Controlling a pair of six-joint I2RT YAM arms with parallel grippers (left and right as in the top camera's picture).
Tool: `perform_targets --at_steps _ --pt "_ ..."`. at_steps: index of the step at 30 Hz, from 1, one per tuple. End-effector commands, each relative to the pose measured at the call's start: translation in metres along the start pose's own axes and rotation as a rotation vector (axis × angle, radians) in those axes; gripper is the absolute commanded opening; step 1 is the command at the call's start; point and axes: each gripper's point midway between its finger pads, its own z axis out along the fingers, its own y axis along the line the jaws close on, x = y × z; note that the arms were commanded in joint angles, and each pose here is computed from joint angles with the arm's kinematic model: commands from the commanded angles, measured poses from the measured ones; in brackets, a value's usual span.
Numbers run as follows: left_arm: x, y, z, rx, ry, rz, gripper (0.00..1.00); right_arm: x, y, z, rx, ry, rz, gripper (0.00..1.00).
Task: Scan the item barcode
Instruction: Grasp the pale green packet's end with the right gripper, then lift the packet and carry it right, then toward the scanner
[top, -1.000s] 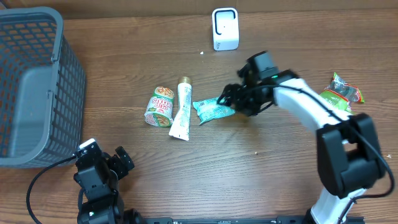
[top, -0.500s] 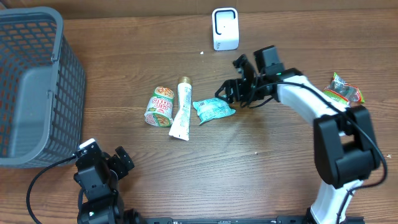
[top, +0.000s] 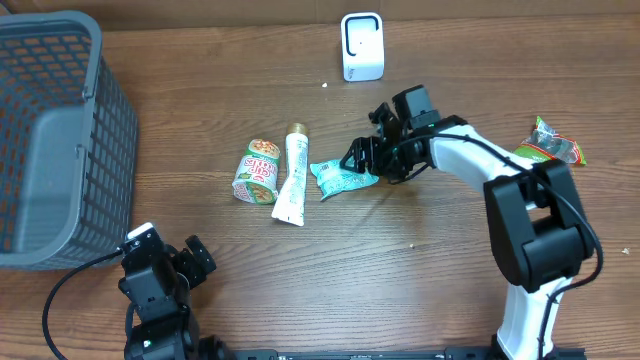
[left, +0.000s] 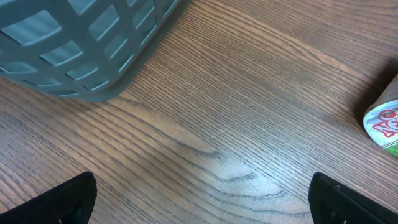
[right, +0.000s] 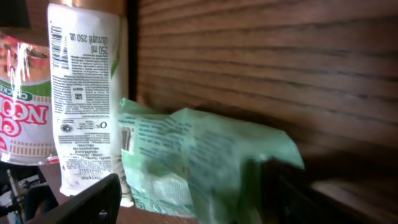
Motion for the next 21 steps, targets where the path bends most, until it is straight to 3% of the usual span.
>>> perform_targets --at_steps 1,4,9,13,16,21 --pt "-0.008 -0.003 -0.004 0.014 -0.021 -0.008 1.0 0.007 -0.007 0.022 0.065 0.018 0.073 0.69" --pt "-0.008 -0.003 -0.004 0.014 -0.021 -0.008 1.0 0.008 -0.019 0.029 0.146 -0.003 0.166 0.49" --pt "-0.008 -0.003 -0.004 0.014 -0.021 -0.008 0.99 0.009 -0.022 0.032 0.166 -0.008 0.196 0.27" --pt "-0.008 -0.003 -0.004 0.014 -0.021 -0.008 0.99 0.005 -0.021 0.032 0.153 -0.019 0.217 0.04" --pt "-0.008 -0.003 -0.004 0.014 -0.021 -0.008 1.0 0.001 -0.014 0.025 0.095 -0.016 0.21 0.04" --pt "-0.008 -0.003 -0.004 0.014 -0.02 -0.008 1.0 -0.017 0.011 -0.016 -0.075 -0.043 0.047 0.04"
